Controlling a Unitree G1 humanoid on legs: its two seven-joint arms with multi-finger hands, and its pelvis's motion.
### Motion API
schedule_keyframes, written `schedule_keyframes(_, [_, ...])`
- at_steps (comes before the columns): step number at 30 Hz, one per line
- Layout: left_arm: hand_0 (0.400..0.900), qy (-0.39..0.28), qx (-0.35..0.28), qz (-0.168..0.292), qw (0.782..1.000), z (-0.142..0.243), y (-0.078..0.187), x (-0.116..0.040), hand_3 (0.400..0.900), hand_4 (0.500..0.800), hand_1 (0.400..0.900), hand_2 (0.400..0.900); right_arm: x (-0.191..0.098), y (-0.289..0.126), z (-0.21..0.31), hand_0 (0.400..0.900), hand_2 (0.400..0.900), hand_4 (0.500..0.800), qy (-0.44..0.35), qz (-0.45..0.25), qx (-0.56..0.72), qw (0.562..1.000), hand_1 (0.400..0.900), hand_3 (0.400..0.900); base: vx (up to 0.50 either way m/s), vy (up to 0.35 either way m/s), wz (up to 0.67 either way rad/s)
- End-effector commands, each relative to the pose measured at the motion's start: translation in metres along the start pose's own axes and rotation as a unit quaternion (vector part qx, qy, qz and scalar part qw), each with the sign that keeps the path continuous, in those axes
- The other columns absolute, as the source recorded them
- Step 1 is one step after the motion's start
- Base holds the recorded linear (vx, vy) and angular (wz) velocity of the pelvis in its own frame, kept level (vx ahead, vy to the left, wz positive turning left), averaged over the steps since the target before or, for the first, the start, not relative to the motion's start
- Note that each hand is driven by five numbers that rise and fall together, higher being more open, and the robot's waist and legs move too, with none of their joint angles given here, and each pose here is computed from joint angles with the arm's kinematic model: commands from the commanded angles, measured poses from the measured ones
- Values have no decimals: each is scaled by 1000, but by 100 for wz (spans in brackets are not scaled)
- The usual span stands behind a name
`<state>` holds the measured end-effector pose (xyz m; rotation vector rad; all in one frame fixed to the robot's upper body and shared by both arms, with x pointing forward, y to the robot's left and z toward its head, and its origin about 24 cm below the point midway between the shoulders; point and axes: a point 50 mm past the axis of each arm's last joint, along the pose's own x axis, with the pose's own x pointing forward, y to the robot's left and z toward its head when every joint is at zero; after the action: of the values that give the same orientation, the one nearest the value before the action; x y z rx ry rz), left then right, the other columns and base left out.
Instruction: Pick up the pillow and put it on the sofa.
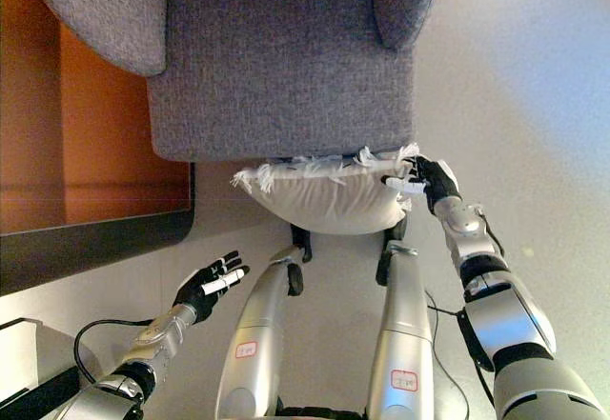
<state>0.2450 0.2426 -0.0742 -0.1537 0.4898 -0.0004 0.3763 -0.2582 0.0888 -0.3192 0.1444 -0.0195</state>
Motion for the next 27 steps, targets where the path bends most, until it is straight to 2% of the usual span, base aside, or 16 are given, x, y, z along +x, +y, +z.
schedule_keyframes(1, [900, -25, -3, 38, 999, 4, 21, -10, 900, 800, 900, 900, 9, 0, 48, 900, 900, 800, -77, 21, -16, 997, 900, 900, -15, -2, 18])
schedule_keyframes(10, [900, -39, -11, 31, 999, 1, 19, -13, 900, 800, 900, 900, 14, -6, 75, 900, 900, 800, -95, 28, -10, 995, 900, 900, 8, 34, 13])
schedule_keyframes(11, [900, -40, -11, 29, 999, 2, 18, -13, 900, 800, 900, 900, 15, -6, 76, 673, 673, 664, -92, 29, -10, 995, 673, 673, 4, 37, 10])
schedule_keyframes(12, [900, -41, -12, 28, 999, 2, 18, -13, 900, 800, 900, 900, 15, -6, 77, 618, 618, 631, -89, 31, -13, 996, 618, 618, 8, 42, 7])
schedule_keyframes(13, [900, -43, -14, 27, 999, 2, 17, -13, 900, 800, 900, 900, 15, -7, 77, 400, 400, 500, -85, 32, -15, 996, 400, 400, 18, 54, 4])
schedule_keyframes(27, [900, -59, -23, 10, 998, 5, 13, -13, 900, 800, 900, 900, 15, -24, 83, 400, 400, 500, -76, 12, -21, 997, 400, 400, -13, 23, 1])
